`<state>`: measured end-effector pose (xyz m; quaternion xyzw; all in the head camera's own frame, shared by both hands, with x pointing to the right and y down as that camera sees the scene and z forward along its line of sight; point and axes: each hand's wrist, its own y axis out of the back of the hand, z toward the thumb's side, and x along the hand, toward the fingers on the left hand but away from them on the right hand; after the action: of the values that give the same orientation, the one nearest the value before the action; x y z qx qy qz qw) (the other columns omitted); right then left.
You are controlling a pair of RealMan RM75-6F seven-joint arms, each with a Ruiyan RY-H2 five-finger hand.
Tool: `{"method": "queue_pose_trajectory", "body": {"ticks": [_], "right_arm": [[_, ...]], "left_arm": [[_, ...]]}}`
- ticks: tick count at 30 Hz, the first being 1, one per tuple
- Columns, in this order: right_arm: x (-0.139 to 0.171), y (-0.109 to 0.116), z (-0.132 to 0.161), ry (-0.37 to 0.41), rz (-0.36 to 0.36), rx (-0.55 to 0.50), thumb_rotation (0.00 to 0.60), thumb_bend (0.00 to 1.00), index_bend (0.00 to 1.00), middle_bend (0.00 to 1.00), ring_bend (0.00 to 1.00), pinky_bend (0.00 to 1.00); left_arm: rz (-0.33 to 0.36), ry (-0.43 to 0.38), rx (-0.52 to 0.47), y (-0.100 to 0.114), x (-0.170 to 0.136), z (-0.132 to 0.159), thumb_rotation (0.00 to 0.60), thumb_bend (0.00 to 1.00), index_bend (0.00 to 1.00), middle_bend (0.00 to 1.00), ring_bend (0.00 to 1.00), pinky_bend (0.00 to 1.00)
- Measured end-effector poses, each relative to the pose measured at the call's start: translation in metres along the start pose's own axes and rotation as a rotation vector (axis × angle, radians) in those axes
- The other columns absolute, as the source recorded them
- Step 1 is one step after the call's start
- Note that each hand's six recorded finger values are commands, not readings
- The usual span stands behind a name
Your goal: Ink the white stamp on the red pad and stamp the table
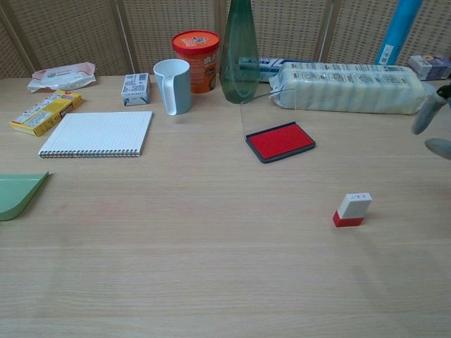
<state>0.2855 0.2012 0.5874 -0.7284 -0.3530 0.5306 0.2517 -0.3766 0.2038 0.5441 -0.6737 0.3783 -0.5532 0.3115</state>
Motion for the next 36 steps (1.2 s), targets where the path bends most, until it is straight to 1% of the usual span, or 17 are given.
{"method": "queue_pose_trajectory", "body": {"ticks": [1, 3, 7, 14, 17, 25, 32, 36], "right_arm": [[-0.002, -0.001, 0.001, 0.004, 0.006, 0.012, 0.575, 0.45, 0.32, 1.0, 1.0, 1.0], [-0.004, -0.003, 0.004, 0.009, 0.011, 0.035, 0.6, 0.45, 0.31, 1.0, 1.0, 1.0], [-0.01, -0.007, 0.009, 0.01, 0.023, 0.069, 0.6, 0.44, 0.31, 1.0, 1.0, 1.0], [-0.017, -0.02, 0.021, 0.016, 0.088, 0.052, 0.6, 0.43, 0.34, 1.0, 1.0, 1.0], [-0.021, -0.026, 0.025, 0.021, 0.109, 0.047, 0.6, 0.43, 0.35, 1.0, 1.0, 1.0], [-0.038, -0.043, 0.029, 0.013, 0.142, 0.048, 0.6, 0.42, 0.36, 1.0, 1.0, 1.0], [-0.048, -0.059, 0.029, -0.022, 0.169, 0.056, 0.6, 0.42, 0.36, 1.0, 1.0, 1.0], [-0.051, -0.067, 0.026, -0.039, 0.17, 0.073, 0.6, 0.42, 0.37, 1.0, 1.0, 1.0]], "left_arm": [[-0.002, 0.001, -0.001, -0.001, 0.0, 0.0, 0.353, 0.07, 0.37, 0.4, 0.31, 0.18], [-0.002, 0.004, -0.004, 0.0, -0.001, -0.001, 0.354, 0.07, 0.37, 0.4, 0.31, 0.18], [0.01, 0.016, -0.004, 0.003, -0.001, -0.005, 0.357, 0.07, 0.37, 0.4, 0.31, 0.18], [0.04, 0.019, 0.001, 0.016, 0.005, -0.008, 0.349, 0.07, 0.37, 0.4, 0.31, 0.18], [0.044, 0.018, -0.006, 0.017, 0.006, -0.007, 0.35, 0.07, 0.37, 0.4, 0.31, 0.18], [0.023, 0.022, -0.013, 0.012, 0.005, -0.008, 0.352, 0.07, 0.37, 0.4, 0.31, 0.18], [0.014, 0.028, -0.02, 0.007, 0.005, -0.011, 0.352, 0.07, 0.37, 0.4, 0.31, 0.18], [0.012, 0.027, -0.025, 0.005, 0.006, -0.012, 0.357, 0.07, 0.37, 0.4, 0.31, 0.18]]}}
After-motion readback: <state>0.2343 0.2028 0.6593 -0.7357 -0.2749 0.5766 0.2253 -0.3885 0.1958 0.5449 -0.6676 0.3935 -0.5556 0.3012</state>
